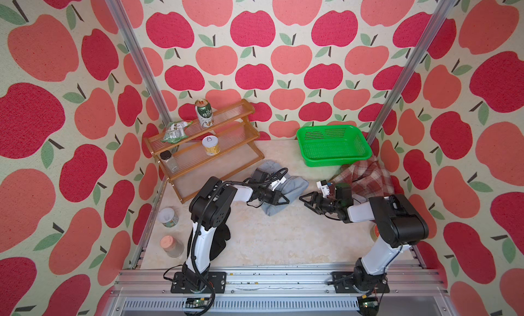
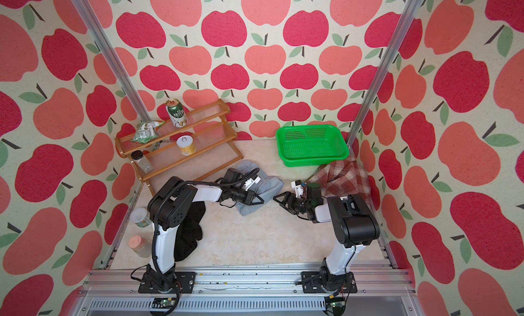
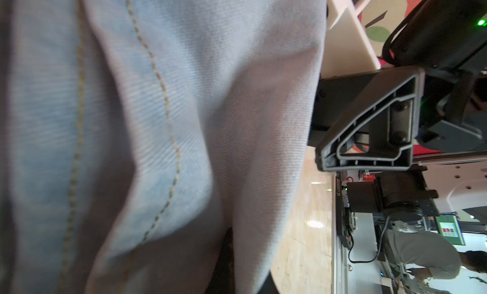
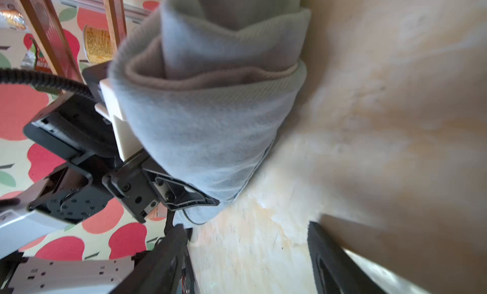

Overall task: Roll up the skirts
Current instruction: Roll the skirt at the center of the board.

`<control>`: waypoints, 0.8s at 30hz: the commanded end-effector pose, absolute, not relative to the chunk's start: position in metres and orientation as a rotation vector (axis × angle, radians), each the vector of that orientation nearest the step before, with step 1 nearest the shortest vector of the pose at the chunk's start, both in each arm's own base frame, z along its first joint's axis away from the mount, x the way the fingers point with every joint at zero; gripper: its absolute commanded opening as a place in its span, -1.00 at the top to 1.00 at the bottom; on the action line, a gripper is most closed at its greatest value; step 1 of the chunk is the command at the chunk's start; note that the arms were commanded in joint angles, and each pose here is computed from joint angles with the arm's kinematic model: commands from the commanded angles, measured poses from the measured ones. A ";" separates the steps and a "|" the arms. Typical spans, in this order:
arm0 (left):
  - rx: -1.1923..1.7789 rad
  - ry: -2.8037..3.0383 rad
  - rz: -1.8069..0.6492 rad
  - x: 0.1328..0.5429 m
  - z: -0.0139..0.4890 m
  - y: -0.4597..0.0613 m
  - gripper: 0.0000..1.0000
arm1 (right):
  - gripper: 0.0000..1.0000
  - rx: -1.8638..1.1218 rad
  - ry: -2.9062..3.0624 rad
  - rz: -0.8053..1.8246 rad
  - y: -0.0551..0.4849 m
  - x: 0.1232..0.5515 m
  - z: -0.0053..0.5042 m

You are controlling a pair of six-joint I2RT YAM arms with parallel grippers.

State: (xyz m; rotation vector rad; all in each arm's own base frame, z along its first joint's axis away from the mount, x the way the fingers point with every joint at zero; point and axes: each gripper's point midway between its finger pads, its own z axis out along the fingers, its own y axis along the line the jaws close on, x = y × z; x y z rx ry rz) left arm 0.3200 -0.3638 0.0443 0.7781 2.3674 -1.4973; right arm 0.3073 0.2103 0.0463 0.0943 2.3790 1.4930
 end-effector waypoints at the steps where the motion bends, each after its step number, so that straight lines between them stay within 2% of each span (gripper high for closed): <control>1: 0.733 2.397 -1.593 0.318 0.038 -0.365 1.00 | -0.49 0.135 2.357 1.490 0.214 0.320 0.039; 8: 0.688 2.414 -1.627 0.322 0.032 -0.367 1.00 | -0.46 0.177 2.327 1.526 0.228 0.338 0.027; 11: 0.664 2.405 -1.639 0.325 0.032 -0.366 1.00 | -0.33 0.183 2.336 1.532 0.235 0.341 0.020; 19: 0.641 2.464 -1.695 0.328 0.030 -0.367 1.00 | -0.31 0.167 2.325 1.543 0.254 0.346 0.017; 20: 0.633 2.469 -1.705 0.328 0.030 -0.366 1.00 | -0.23 0.175 2.328 1.542 0.255 0.347 0.015; 23: 0.612 2.497 -1.724 0.328 0.027 -0.363 1.00 | 0.34 0.188 2.324 1.553 0.257 0.351 0.012; 24: 0.609 2.510 -1.729 0.327 0.026 -0.361 1.00 | 0.47 0.196 2.322 1.557 0.258 0.352 0.012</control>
